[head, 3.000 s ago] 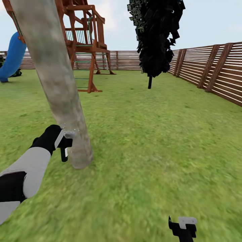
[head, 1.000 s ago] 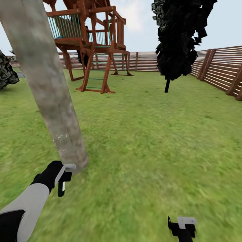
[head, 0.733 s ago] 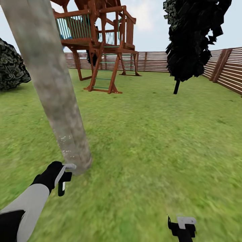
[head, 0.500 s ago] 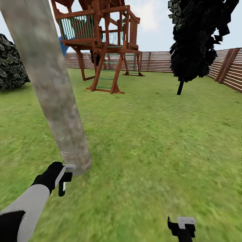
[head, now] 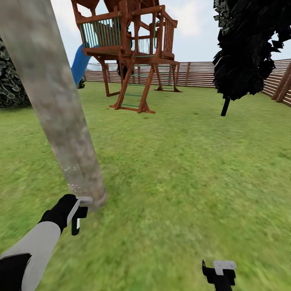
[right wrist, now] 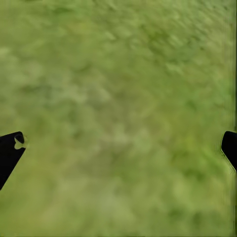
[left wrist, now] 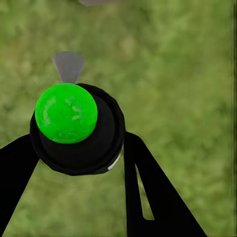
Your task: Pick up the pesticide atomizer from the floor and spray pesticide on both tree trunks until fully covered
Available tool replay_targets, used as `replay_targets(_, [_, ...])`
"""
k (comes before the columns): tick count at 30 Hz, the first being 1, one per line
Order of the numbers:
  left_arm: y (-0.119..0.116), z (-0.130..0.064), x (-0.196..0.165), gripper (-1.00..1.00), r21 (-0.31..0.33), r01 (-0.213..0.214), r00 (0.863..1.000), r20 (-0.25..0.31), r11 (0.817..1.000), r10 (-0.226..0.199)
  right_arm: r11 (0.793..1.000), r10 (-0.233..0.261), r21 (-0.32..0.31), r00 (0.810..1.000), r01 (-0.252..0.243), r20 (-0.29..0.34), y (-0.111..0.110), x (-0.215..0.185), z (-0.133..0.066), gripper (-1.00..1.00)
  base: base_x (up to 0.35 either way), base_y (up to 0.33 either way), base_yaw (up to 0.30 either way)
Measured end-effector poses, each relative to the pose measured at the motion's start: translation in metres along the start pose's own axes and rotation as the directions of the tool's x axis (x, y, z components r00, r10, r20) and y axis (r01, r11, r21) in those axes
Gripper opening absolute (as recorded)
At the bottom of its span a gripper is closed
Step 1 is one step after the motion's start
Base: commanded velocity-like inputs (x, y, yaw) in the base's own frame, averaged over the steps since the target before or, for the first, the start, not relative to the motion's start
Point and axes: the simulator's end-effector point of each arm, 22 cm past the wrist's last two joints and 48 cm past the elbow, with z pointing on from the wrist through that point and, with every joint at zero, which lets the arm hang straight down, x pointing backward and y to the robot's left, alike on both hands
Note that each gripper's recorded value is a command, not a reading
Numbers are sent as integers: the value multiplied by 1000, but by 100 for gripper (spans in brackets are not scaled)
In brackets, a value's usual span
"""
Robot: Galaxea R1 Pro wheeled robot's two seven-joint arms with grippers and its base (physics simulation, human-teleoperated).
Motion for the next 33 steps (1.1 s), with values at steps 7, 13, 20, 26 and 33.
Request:
replay_targets(7, [0, 0, 0, -100, 0, 1, 1000, 0, 1000, -1, 1000, 2, -1, 1000, -2, -1, 2, 0, 0, 100, 6, -271, 164])
replay_targets(13, [-1, 0, 0, -100, 2, 2, 1000, 1, 1000, -2, 1000, 2, -2, 1000, -2, -1, 2, 0, -1, 100, 68, -272, 277])
replay_targets(20, [-5, 0, 0, -100, 19, -5, 1000, 4, 1000, 5, 1000, 0, 3, 1000, 0, 0, -1, 0, 0, 100, 48, -85, 278])
replay_targets(26, [-7, -7, -30, -100, 30, 1, 995, 100, 1000, -4, 1000, 0, 3, 1000, 0, 0, -1, 0, 0, 100, 0, -1, 277])
replay_targets(33, [-49, -53, -95, -100, 181, -30, 987, 161, 983, 1, 1000, 0, 5, 1000, 0, 0, -2, 0, 0, 100, 0, 0, 33])
